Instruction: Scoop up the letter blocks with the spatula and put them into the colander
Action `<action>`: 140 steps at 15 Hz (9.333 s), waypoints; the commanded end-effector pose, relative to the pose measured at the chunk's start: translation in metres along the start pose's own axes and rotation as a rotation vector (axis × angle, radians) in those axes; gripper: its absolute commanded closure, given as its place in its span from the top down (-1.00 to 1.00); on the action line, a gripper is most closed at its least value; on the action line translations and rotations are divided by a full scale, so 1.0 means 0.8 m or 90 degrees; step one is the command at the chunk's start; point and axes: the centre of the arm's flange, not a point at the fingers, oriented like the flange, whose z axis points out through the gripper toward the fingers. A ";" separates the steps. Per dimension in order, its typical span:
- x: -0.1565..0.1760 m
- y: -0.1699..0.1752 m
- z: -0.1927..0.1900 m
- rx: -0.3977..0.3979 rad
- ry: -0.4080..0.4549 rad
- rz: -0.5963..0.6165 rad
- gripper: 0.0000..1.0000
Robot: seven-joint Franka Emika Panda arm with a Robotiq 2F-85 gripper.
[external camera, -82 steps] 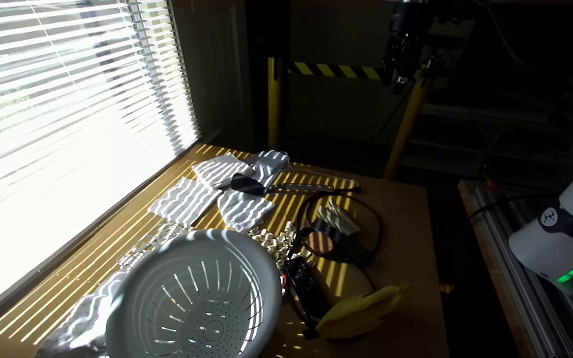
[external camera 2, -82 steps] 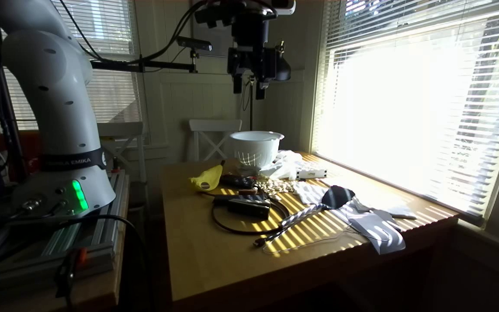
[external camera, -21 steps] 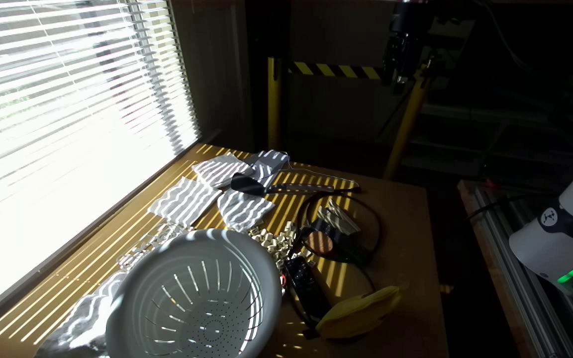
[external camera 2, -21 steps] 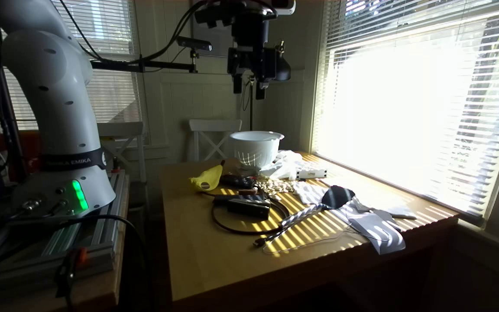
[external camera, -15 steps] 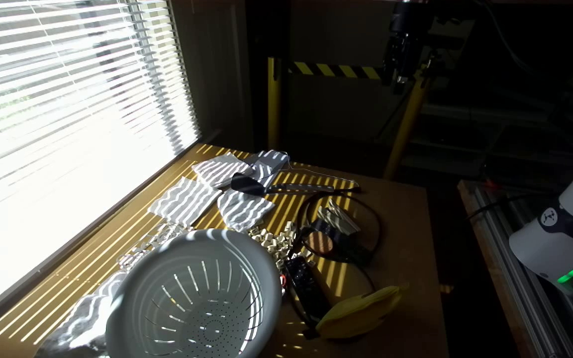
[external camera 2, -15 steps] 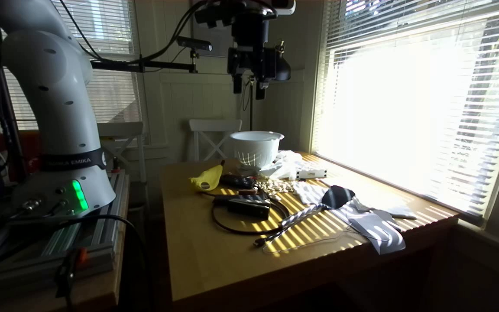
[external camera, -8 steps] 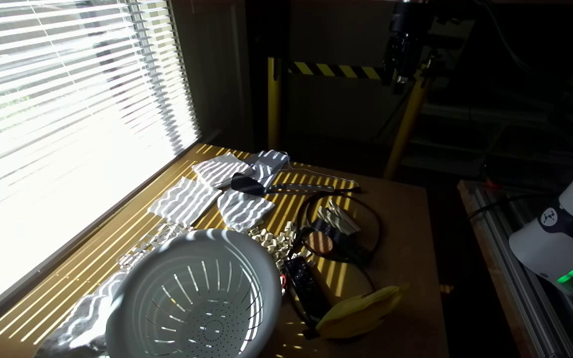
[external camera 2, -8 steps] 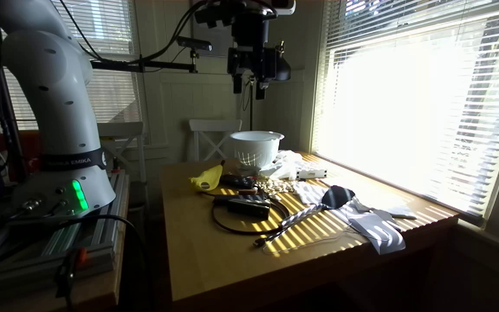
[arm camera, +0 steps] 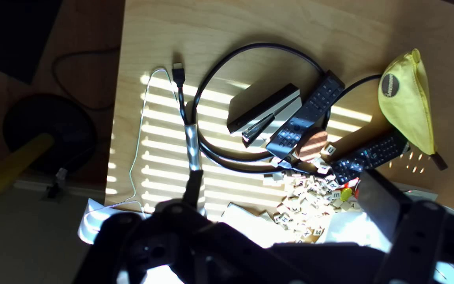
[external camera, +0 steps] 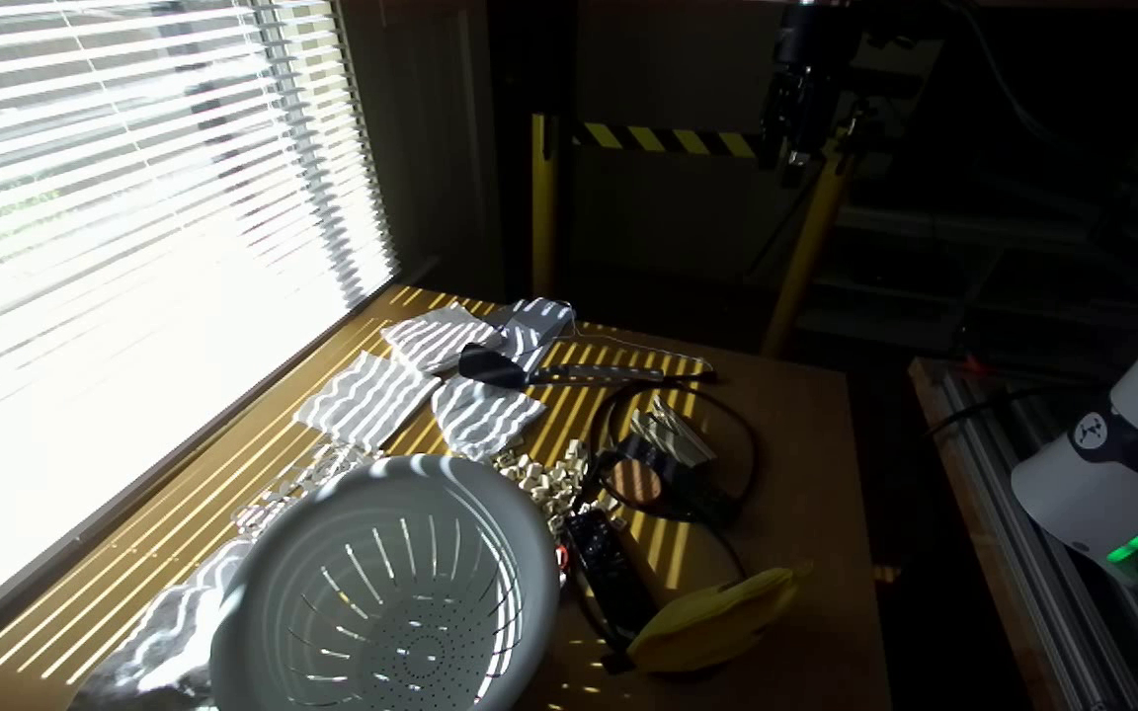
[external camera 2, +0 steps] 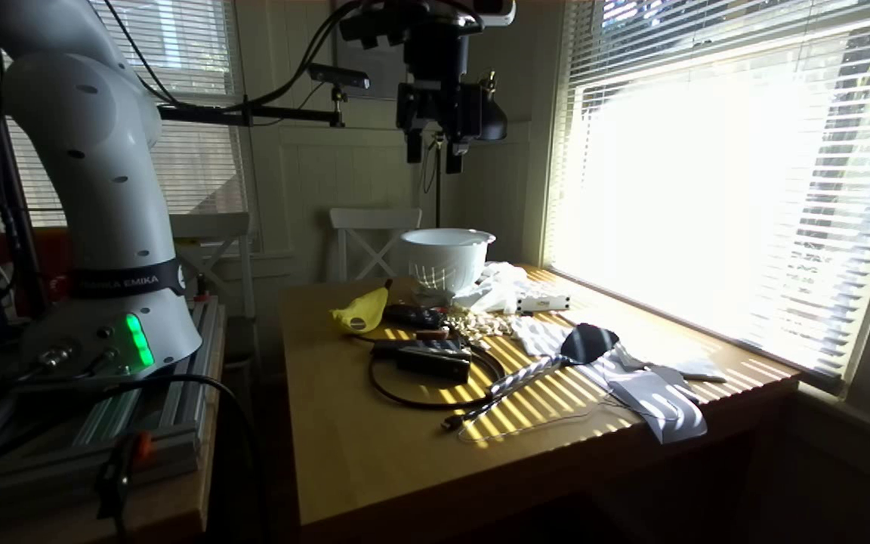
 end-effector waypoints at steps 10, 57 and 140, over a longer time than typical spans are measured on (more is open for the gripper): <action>0.000 0.000 0.000 0.000 0.000 0.000 1.00; 0.222 0.012 0.257 -0.071 -0.109 -0.160 1.00; 0.288 -0.016 0.412 -0.299 -0.383 -0.413 -0.89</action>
